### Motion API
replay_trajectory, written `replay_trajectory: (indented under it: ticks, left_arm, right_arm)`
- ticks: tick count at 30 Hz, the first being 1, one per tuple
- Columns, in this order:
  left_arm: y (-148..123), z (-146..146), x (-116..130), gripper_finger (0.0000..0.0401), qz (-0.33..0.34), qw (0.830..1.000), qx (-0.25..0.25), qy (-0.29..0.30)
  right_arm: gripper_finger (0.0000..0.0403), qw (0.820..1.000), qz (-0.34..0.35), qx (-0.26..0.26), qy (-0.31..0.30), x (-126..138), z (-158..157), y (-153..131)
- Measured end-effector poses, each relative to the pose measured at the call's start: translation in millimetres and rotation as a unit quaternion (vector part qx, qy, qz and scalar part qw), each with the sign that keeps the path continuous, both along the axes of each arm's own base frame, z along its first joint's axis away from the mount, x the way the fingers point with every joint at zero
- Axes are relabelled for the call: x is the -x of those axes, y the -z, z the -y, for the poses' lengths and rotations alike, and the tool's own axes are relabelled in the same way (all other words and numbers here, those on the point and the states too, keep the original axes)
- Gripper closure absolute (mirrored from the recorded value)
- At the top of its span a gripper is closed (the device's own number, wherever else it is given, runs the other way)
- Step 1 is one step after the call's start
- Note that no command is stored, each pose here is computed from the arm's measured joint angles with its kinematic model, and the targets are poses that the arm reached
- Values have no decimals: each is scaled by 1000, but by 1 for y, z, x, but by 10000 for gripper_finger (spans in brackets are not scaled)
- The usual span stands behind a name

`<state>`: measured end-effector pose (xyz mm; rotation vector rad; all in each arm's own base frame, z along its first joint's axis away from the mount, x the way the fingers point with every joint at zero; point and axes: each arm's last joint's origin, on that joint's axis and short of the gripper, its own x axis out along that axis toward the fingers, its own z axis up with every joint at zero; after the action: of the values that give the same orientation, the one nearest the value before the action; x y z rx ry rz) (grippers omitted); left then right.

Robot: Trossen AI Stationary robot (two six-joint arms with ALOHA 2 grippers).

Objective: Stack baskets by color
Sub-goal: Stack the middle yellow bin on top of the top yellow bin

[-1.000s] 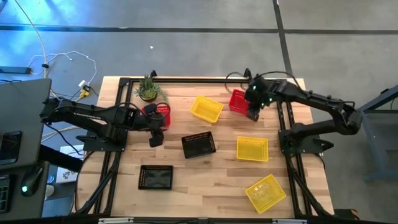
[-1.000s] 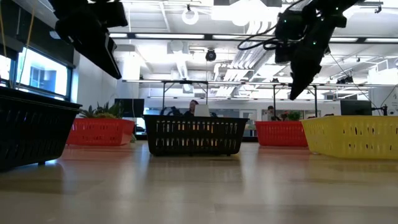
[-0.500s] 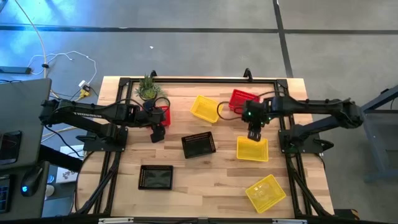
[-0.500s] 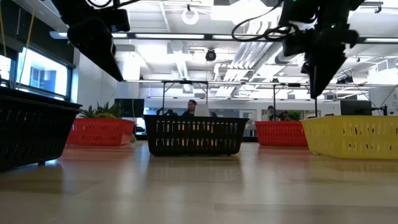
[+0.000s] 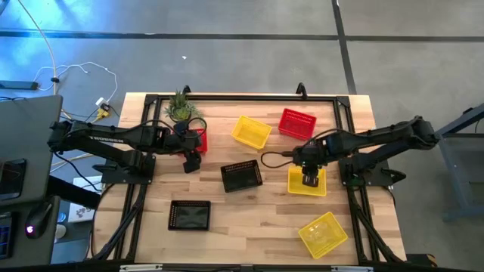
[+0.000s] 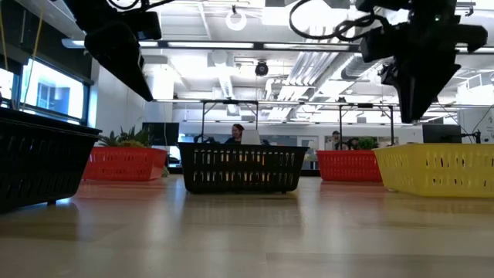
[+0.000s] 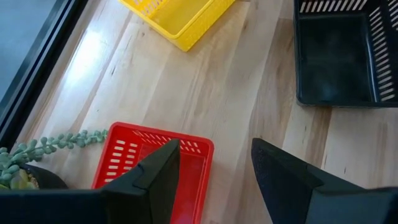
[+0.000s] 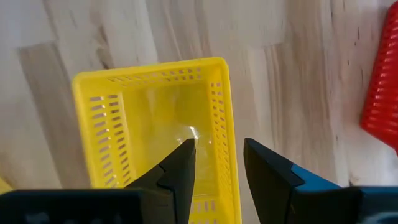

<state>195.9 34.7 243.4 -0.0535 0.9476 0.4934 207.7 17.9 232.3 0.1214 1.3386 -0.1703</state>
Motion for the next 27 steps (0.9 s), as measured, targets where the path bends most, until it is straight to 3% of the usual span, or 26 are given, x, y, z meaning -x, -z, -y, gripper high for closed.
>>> replay_trajectory:
  ticks: [19, 22, 27]
  left_arm:
    - [0, 0, 0, 215, -5, 1000, -7, 12]
    - [0, 0, 0, 215, -7, 1000, -9, 15]
    - [0, 0, 0, 215, -7, 1000, -9, 15]
  right_arm:
    - [283, 991, -123, 24, 41, -26, -2, 51]
    - [302, 989, -134, 25, 48, -27, -2, 56]
    - [374, 987, -148, 25, 51, -29, -2, 62]
